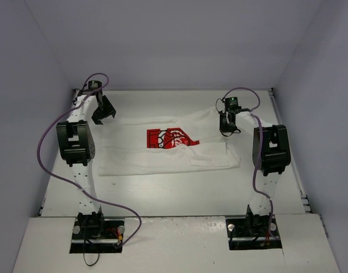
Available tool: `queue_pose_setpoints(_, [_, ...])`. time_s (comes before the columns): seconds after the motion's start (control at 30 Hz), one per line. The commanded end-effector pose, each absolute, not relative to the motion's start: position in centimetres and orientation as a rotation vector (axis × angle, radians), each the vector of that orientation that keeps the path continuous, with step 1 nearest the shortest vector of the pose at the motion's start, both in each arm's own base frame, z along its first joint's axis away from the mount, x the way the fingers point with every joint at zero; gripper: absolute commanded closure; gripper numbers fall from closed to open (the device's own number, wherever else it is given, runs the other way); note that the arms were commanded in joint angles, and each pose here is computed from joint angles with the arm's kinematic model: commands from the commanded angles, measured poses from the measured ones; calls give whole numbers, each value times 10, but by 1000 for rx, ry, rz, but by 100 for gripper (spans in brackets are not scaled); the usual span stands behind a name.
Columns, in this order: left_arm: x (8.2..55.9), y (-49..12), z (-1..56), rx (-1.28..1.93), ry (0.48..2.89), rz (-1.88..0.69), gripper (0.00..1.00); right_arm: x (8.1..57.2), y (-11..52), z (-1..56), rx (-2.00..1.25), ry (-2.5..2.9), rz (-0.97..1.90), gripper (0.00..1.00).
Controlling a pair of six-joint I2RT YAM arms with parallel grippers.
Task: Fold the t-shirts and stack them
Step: Grap the side of the flattened tshirt furthest away from the robot with both arms
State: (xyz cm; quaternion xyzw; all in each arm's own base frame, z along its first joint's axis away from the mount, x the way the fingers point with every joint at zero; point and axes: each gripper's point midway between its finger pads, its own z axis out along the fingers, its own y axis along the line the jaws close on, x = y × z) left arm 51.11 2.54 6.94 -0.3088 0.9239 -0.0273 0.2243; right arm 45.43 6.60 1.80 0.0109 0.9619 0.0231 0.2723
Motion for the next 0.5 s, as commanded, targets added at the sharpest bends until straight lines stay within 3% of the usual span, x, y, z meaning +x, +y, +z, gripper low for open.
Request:
queue_pose_setpoints(0.0, [521, 38, 88, -875, 2479, -33, 42, 474, 72, 54, 17, 2484, 66, 98])
queue_pose_setpoints(0.17, [524, 42, 81, -914, 2471, -28, 42, 472, 73, 50, 8, 2496, 72, 100])
queue_pose_setpoints(0.33, [531, 44, 83, -924, 2452, -28, 50, 472, 73, 49, 2, 2497, 70, 100])
queue_pose_setpoints(0.47, [533, 46, 87, -925, 2438, -19, 68, 473, 74, 51, -1, 2492, 70, 100])
